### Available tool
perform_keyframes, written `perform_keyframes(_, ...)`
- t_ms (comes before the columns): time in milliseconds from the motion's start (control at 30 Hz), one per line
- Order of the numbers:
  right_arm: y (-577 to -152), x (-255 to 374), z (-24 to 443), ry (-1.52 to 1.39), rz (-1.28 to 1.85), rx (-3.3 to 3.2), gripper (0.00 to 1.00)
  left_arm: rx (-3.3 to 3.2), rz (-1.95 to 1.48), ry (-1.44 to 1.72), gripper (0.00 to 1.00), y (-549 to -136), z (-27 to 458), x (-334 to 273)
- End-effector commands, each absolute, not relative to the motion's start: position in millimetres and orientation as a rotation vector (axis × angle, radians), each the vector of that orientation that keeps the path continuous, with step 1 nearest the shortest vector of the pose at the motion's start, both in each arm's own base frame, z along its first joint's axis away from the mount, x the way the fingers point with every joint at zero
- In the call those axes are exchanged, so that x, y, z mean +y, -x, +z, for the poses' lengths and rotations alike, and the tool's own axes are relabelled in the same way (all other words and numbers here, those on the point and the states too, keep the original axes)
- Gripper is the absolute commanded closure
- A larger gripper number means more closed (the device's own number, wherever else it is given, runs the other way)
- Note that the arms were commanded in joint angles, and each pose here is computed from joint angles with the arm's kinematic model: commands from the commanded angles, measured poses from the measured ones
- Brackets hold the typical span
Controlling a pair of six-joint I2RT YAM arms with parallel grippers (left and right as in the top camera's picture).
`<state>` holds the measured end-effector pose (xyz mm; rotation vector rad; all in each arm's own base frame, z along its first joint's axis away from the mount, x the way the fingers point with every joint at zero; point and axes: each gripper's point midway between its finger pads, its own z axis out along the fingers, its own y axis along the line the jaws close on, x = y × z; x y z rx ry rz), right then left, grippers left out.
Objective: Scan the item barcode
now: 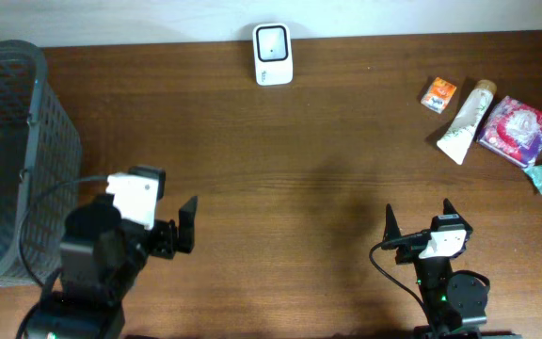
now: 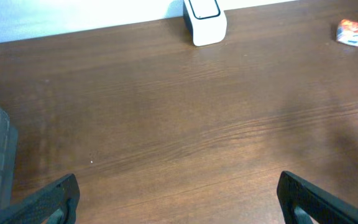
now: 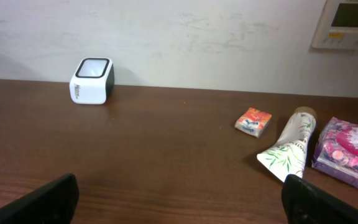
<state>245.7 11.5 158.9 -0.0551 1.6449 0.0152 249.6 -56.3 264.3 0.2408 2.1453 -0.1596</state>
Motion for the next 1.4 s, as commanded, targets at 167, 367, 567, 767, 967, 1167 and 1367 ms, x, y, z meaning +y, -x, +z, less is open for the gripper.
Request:
perform_keyframes(167, -246, 11, 155, 0.051, 0.013, 1.649, 0.01, 1.806, -0.034, -0.371, 0.01, -251, 197, -52)
perform_keyframes(367, -246, 11, 156, 0.051, 0.013, 1.649, 0.01, 1.635, 0.028, -0.290, 0.01, -255, 175, -35)
perform_keyframes(567, -246, 11, 156, 0.051, 0.013, 1.649, 0.01, 1.526, 0.051, -0.243, 0.01, -247, 183, -26)
perform_keyframes(767, -246, 11, 155, 0.051, 0.013, 1.649, 0.01, 1.639, -0.047, -0.091, 0.01, -245, 158, -16)
perform_keyframes(967, -246, 11, 155, 0.051, 0.013, 1.649, 0.01, 1.641, -0.111, -0.038, 0.01, -245, 159, -17)
perform_keyframes(1167, -246, 11, 155, 0.051, 0.013, 1.649, 0.01, 1.649, -0.029, -0.023, 0.01, -246, 156, -6)
perform_keyframes(1367, -246, 11, 156, 0.051, 0.013, 1.649, 0.01, 1.648, 0.053, 0.054, 0.01, -246, 156, 11)
